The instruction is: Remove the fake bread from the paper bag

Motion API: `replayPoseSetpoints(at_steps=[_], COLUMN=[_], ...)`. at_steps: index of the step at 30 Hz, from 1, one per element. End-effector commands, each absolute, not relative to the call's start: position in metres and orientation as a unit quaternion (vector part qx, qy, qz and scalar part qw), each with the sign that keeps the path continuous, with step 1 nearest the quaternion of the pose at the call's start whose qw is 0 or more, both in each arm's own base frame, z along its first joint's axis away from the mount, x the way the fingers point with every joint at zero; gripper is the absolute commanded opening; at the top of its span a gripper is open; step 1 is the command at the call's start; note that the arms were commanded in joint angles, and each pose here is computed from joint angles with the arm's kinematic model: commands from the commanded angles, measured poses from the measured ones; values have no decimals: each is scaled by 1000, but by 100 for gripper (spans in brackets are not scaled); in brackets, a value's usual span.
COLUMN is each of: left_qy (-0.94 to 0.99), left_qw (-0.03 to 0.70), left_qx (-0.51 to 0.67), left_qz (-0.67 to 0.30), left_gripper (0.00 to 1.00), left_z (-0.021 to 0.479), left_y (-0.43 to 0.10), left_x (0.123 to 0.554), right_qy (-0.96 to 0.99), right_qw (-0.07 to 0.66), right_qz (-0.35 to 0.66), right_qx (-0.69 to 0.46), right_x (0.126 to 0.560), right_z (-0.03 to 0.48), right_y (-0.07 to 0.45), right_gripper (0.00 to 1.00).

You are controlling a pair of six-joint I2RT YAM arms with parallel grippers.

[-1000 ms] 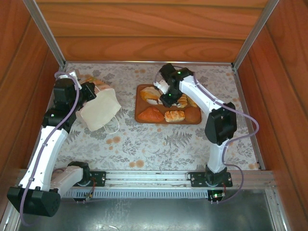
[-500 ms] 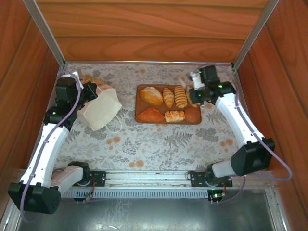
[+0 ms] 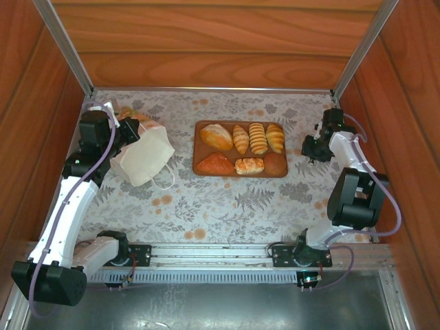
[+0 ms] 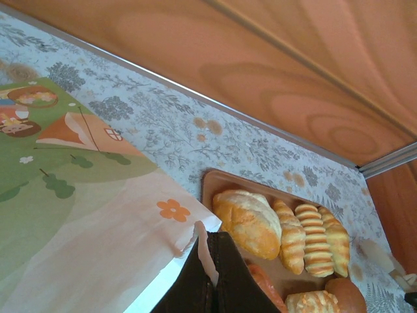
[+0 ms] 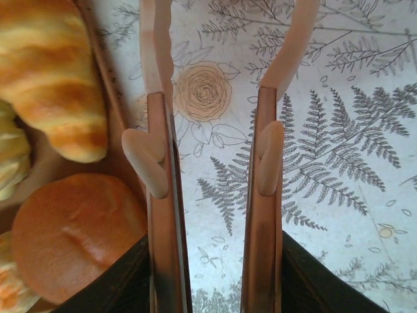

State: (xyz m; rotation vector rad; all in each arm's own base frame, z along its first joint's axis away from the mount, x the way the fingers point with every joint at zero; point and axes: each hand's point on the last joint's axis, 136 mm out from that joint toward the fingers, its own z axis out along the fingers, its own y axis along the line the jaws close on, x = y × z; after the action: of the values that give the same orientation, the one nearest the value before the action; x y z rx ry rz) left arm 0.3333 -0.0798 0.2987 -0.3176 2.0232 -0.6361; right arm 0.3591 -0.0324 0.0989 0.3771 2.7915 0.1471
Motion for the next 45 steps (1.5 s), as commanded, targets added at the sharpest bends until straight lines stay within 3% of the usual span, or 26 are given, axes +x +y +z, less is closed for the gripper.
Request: replayPoseSetpoints(at_steps=[1, 16, 45], left_qy=[818, 818, 814], left_qw=[497, 497, 501], left_qx=[-117, -119, -113], left_qz=[-266, -265, -271], left_gripper=[0, 0, 0], left_z=[314, 313, 321], left_y=[-81, -80, -82], left_x=[332, 331, 331], right_qy=[977, 991, 986], right_qw=[151, 69, 64], right_qz=[66, 7, 45], right_qx=[139, 111, 147], right_x=[368, 352, 337], right_z=[89, 41, 38], right_y=[-32, -49, -45], right_gripper=[47, 60, 76])
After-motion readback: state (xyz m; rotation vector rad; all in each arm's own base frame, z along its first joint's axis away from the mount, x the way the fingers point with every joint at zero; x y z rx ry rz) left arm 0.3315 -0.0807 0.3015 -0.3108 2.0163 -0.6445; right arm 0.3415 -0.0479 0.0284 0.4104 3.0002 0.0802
